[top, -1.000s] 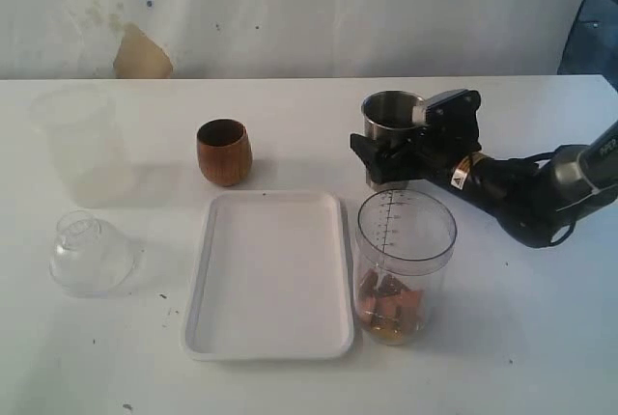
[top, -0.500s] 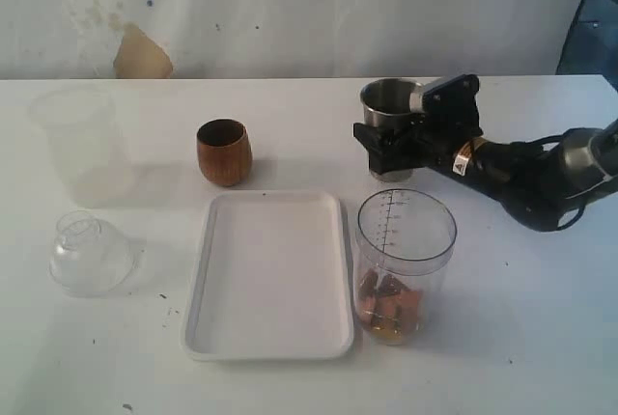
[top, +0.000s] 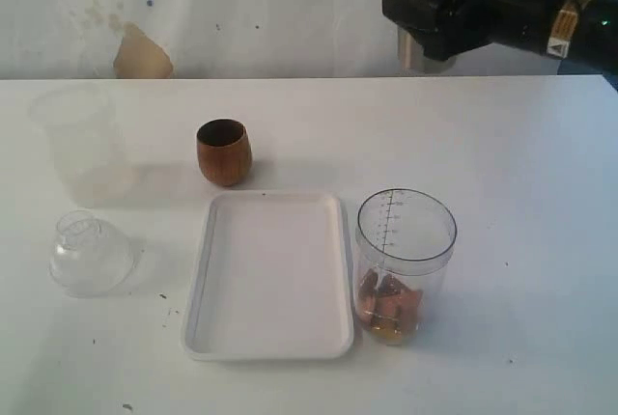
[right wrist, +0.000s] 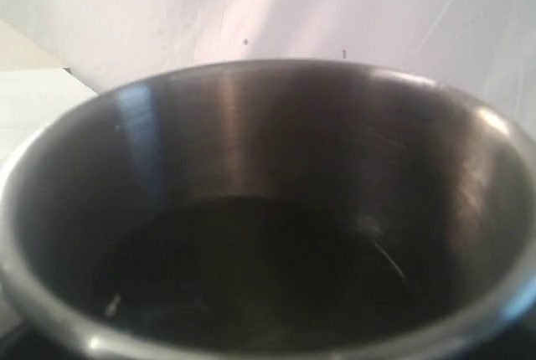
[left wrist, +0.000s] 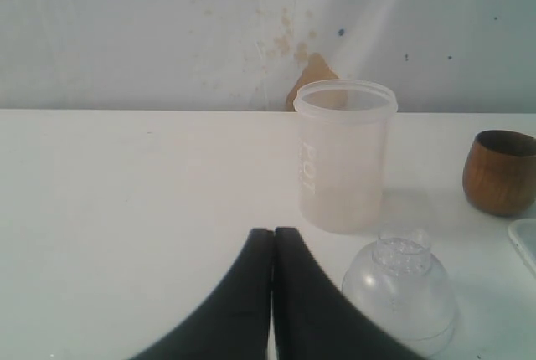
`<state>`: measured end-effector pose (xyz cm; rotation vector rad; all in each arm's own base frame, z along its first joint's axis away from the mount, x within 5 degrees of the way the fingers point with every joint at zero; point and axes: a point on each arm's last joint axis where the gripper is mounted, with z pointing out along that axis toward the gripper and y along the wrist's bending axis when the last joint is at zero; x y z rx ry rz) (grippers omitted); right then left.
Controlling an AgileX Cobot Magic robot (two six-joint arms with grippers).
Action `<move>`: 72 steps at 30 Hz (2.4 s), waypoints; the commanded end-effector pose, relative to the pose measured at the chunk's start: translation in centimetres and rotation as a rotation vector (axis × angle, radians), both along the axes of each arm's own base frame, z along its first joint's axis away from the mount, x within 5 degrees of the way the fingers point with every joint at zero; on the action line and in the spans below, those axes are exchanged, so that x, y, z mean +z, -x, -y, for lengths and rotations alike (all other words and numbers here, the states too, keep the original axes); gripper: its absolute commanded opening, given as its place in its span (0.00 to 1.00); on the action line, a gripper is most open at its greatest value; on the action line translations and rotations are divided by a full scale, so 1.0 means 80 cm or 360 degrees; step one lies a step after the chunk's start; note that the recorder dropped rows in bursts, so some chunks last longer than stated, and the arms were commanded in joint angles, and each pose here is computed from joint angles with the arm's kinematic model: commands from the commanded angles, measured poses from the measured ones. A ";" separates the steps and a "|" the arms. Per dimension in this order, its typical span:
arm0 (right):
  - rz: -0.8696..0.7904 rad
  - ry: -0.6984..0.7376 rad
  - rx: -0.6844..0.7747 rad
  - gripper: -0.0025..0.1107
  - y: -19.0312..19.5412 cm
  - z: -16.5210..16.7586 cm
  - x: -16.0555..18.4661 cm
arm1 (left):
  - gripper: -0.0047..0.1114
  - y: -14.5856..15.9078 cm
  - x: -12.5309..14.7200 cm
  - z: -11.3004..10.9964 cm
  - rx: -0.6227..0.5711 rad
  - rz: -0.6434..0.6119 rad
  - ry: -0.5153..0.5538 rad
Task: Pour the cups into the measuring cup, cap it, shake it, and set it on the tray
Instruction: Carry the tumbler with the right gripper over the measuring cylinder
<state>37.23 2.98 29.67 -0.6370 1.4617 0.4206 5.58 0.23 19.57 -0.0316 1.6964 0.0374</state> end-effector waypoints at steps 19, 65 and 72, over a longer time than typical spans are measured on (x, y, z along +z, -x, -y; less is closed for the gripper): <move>-0.0206 -0.0143 -0.0206 0.02 0.130 0.021 -0.005 | 0.05 0.000 -0.001 0.000 0.0000 0.0015 0.0006; -0.0111 0.0195 -0.0147 0.02 0.095 0.025 -0.079 | 0.05 0.000 -0.001 0.000 0.0000 0.0015 0.0006; 0.0032 0.0300 -0.0049 0.02 0.090 0.022 -0.092 | 0.05 0.000 -0.001 0.000 0.0000 0.0015 0.0006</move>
